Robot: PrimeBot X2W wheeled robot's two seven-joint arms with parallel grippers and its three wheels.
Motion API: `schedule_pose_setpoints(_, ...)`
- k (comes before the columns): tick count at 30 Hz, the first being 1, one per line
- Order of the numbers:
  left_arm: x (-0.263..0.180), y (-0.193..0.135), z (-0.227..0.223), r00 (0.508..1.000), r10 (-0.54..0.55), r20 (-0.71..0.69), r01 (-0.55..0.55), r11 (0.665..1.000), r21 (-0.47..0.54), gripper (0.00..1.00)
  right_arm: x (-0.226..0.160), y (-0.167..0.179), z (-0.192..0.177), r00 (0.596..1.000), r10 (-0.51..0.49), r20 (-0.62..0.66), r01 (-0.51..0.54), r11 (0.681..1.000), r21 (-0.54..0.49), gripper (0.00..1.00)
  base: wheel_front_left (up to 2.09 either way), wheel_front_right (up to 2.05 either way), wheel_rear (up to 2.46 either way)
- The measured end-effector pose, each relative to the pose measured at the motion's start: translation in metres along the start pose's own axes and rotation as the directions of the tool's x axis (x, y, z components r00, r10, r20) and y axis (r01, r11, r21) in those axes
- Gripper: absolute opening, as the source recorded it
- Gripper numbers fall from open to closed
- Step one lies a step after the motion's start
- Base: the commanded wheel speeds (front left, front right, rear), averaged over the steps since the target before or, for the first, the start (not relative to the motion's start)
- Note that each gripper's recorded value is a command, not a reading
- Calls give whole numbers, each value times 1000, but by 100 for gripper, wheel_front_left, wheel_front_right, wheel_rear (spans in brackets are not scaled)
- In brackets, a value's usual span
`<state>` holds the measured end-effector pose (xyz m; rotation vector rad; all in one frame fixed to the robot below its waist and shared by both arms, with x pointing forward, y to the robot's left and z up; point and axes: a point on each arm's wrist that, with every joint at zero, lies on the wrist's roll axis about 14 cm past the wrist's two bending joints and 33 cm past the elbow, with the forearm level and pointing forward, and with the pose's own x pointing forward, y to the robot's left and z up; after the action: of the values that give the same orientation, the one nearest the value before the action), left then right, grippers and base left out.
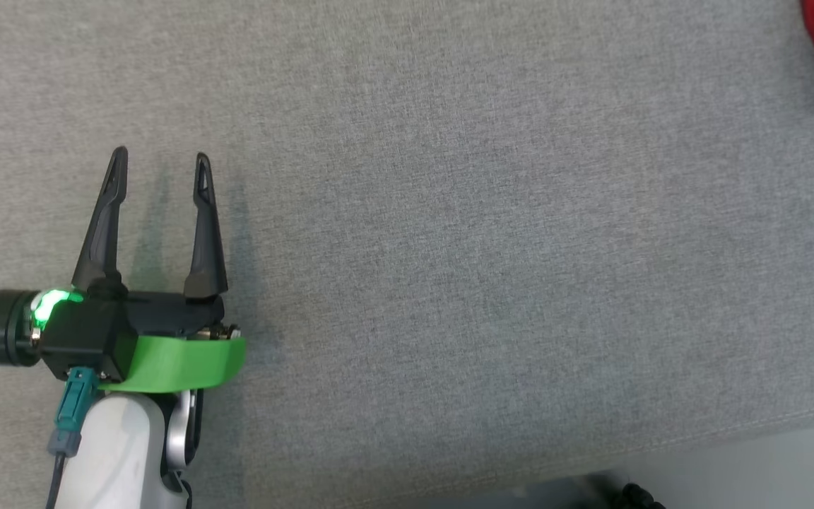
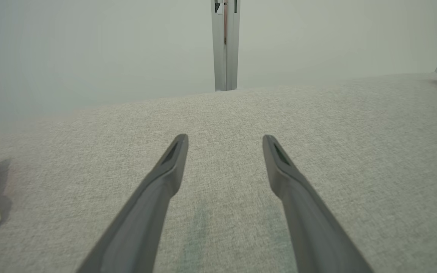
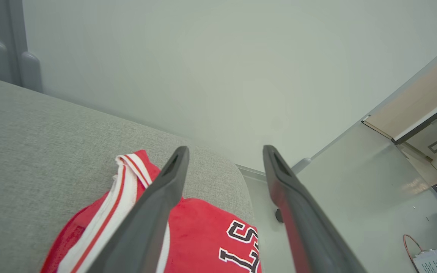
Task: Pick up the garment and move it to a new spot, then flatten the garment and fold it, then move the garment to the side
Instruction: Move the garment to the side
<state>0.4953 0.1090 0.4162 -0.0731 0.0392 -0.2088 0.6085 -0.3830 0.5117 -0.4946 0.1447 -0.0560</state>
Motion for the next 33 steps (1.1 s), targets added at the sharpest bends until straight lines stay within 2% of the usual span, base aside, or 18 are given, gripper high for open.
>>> schedule_pose_setpoints(3,-9,5,9,1000,21,9,-21,1000,2,100,-4,21,22,996,44,76,-46,999,23,100,0,0,0)
schedule_pose_setpoints(4,-18,9,14,999,40,8,-40,999,-5,100,-10,41,39,988,81,133,-88,995,44,100,0,0,0)
schedule_pose_setpoints(8,-40,16,25,997,72,8,-72,997,4,100,-28,79,65,966,145,216,-167,982,90,100,0,0,0)
schedule_pose_setpoints(14,-70,25,45,993,114,29,-114,993,8,100,-65,113,93,934,184,306,-241,957,159,100,0,0,0)
schedule_pose_setpoints(22,-99,32,69,985,157,76,-157,988,3,100,-117,141,104,911,191,365,-286,931,227,100,0,0,0)
schedule_pose_setpoints(33,-127,39,85,976,191,109,-191,982,-12,100,-185,173,85,926,172,336,-303,871,388,100,0,0,0)
